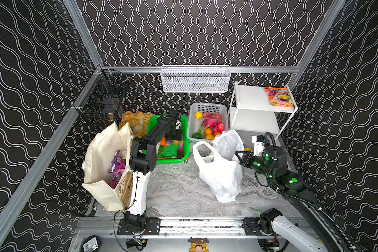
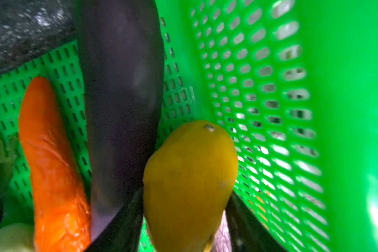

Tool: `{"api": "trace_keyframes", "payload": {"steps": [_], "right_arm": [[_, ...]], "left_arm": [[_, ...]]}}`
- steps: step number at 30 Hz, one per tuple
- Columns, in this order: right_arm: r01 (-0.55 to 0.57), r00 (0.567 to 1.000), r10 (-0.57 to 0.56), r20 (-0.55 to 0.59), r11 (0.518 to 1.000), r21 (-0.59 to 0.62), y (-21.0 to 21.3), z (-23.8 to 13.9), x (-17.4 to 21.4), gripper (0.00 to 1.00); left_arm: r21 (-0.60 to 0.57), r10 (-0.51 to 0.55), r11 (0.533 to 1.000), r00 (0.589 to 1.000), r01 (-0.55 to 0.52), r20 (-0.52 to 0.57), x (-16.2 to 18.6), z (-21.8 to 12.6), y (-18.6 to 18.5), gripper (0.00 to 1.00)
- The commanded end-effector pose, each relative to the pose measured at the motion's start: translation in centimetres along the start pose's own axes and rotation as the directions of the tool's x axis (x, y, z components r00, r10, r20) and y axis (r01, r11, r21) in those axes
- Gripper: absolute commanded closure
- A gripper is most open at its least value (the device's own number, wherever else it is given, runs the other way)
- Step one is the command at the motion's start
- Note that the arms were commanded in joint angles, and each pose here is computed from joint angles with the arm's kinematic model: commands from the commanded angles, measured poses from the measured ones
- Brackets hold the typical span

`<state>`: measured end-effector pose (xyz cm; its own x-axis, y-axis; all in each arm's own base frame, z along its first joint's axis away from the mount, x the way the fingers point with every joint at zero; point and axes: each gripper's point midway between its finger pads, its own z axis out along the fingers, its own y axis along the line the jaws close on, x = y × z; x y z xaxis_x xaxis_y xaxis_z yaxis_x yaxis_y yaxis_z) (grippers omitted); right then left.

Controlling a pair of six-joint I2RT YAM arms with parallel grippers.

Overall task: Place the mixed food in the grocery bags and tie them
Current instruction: 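Grasp the yellow mango in the green basket with the left gripper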

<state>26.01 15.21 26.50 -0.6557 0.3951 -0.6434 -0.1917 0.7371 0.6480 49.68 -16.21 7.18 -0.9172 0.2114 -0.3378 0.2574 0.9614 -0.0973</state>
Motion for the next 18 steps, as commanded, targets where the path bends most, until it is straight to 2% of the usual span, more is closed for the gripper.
{"api": "trace_keyframes", "payload": {"steps": [1, 7, 10, 18], "right_arm": [[-0.006, 1.0, 0.006, 0.016, 1.0, -0.017, 0.4, -0.1, -0.4, 1.0], [0.0, 1.0, 0.0, 0.018, 1.0, -0.016, 0.5, 0.0, -0.6, 1.0], [-0.004, 1.0, 0.004, 0.018, 1.0, -0.018, 0.5, 0.1, -0.6, 1.0], [-0.013, 1.0, 0.014, 0.026, 1.0, -0.026, 0.6, 0.4, -0.7, 1.0]], "left_arm": [[0.04, 0.036, 0.999, 0.999, -0.037, 0.022, 0.0, -1.3, -0.7, 0.47], [0.058, 0.048, 0.997, 0.998, -0.051, 0.051, 0.9, -4.4, -1.2, 0.47], [0.153, 0.054, 0.986, 0.993, -0.07, 0.107, 1.0, -6.8, -2.9, 0.48], [0.289, 0.038, 0.951, 0.968, -0.111, 0.248, 2.2, -15.2, -5.8, 0.48]]}}
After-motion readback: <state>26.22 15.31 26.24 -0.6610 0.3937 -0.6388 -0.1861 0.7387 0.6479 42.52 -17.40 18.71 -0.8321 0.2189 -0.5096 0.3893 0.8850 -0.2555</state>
